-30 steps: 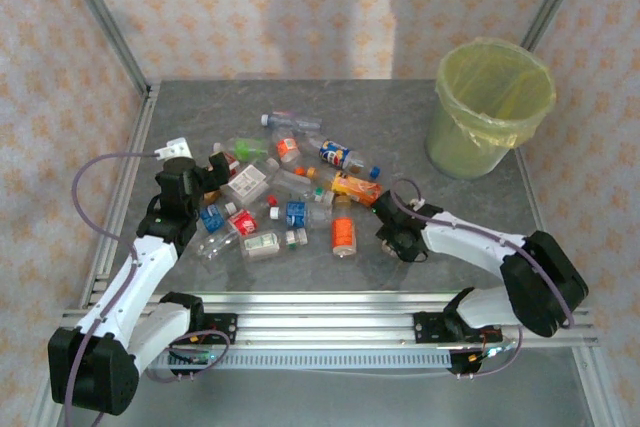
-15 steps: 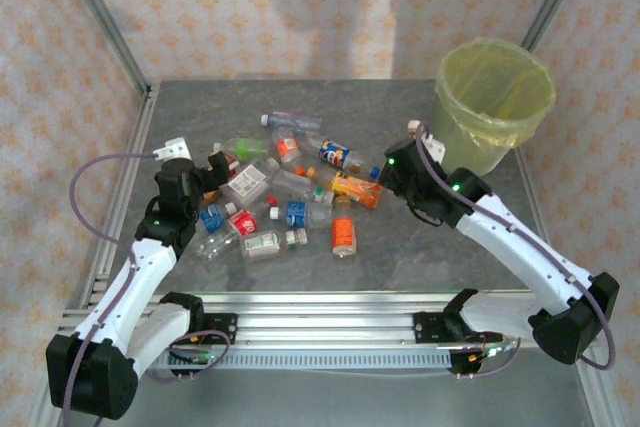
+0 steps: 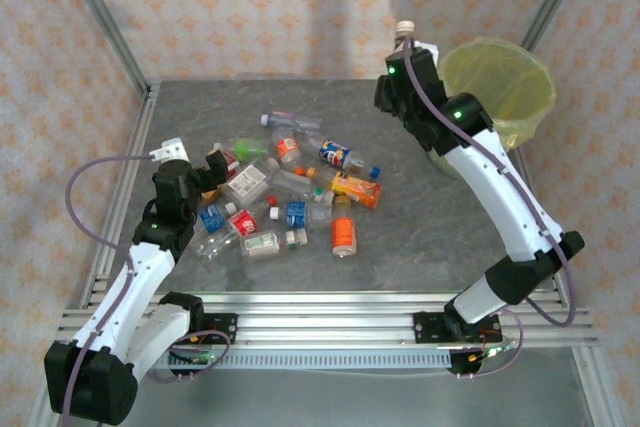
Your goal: Put the plastic bottles in the bin
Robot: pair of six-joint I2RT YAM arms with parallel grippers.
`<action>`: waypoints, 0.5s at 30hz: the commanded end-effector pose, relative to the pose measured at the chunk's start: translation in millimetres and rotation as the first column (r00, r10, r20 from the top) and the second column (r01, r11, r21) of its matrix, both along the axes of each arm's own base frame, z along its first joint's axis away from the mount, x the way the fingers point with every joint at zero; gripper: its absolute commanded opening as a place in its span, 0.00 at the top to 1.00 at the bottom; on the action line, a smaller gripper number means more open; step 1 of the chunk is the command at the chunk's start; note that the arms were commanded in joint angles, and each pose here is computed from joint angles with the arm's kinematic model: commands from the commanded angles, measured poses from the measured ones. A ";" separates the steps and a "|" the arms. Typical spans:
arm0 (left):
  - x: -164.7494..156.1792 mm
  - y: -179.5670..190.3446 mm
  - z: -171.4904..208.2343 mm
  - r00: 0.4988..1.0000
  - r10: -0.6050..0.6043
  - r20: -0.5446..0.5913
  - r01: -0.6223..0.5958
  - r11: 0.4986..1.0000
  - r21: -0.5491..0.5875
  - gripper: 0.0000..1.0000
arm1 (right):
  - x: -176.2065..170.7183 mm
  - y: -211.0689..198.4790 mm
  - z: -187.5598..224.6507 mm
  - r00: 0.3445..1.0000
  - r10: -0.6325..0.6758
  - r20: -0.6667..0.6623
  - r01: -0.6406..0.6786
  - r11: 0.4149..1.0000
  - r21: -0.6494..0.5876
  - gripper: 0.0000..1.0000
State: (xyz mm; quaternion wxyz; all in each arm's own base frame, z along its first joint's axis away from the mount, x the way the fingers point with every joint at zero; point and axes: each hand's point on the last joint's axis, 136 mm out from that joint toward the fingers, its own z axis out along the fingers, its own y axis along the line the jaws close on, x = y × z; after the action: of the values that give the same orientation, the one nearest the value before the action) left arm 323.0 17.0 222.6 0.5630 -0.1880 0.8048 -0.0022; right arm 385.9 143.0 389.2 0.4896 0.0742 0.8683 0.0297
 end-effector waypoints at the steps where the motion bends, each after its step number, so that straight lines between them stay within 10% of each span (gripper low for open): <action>1: -3.4 -0.4 9.7 1.000 0.011 0.010 -0.011 1.000 -0.009 0.00 | 12.1 -38.8 12.7 0.996 -0.084 0.026 0.087 0.991 -0.100 0.70; 15: -2.7 -3.3 5.0 1.000 -0.006 0.001 0.006 1.000 -0.007 0.00 | 30.4 -98.8 14.5 0.962 -0.260 0.080 0.269 0.954 -0.129 0.73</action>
State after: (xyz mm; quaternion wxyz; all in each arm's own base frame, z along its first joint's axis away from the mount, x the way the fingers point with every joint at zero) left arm 321.6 14.4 220.1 0.5582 -0.1842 0.8090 -0.0030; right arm 419.7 49.9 395.2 0.5031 0.1459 0.8478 -0.0824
